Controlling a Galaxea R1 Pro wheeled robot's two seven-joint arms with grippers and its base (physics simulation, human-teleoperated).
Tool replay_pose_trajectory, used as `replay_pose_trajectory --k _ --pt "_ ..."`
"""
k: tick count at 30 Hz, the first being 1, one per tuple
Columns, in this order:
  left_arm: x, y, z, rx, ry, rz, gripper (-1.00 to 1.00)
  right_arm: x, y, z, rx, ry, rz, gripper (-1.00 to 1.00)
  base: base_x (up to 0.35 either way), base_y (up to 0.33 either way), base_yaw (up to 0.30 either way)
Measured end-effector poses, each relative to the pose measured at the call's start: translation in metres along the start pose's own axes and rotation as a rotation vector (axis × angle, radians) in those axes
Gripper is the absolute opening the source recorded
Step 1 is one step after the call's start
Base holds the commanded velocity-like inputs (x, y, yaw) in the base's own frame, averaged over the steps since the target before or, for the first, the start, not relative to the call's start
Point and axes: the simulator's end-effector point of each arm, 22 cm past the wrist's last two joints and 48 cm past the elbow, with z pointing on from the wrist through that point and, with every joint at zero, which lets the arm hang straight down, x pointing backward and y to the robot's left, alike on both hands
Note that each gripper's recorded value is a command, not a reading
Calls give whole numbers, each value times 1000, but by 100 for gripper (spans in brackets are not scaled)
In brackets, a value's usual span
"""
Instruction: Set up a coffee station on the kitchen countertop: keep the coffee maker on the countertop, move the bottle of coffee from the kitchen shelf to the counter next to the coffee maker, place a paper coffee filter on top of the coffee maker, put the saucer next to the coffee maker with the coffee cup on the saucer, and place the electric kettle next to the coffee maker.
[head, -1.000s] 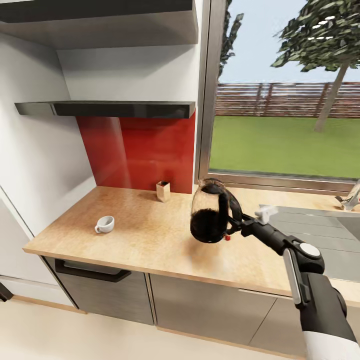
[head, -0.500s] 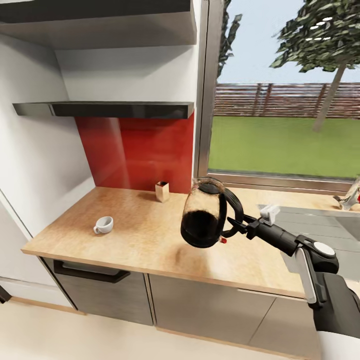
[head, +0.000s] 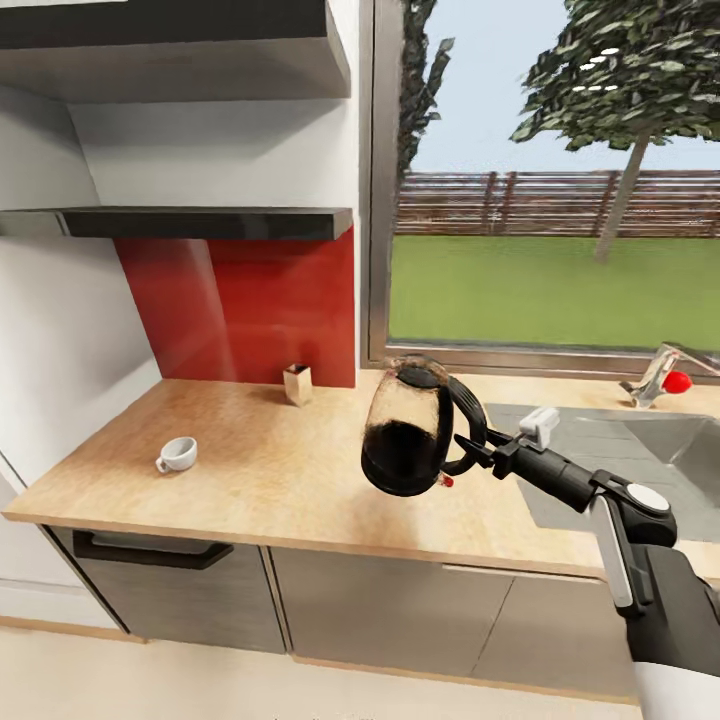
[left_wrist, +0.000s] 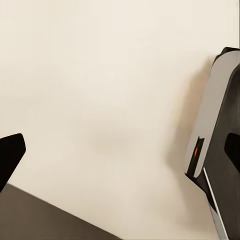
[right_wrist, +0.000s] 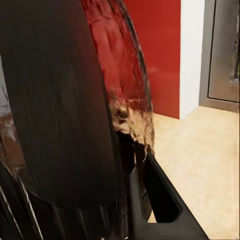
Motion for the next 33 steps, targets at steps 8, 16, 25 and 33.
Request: replay_pose_trajectory --k 8,16,25,33 --pt "0 0 0 0 0 -1 100 -1 0 0 0 -2 -1 -100 -130 -238 -165" --pt "0 0 0 0 0 -1 100 -1 0 -1 1 -2 -2 -100 -12 -266 -6" --pt "0 0 0 0 -1 -1 100 -1 0 -1 1 -1 -3 -100 0 -269 -249" --pt "0 0 0 0 -1 -1 100 -1 0 -1 0 -1 -2 -100 0 -270 -265"
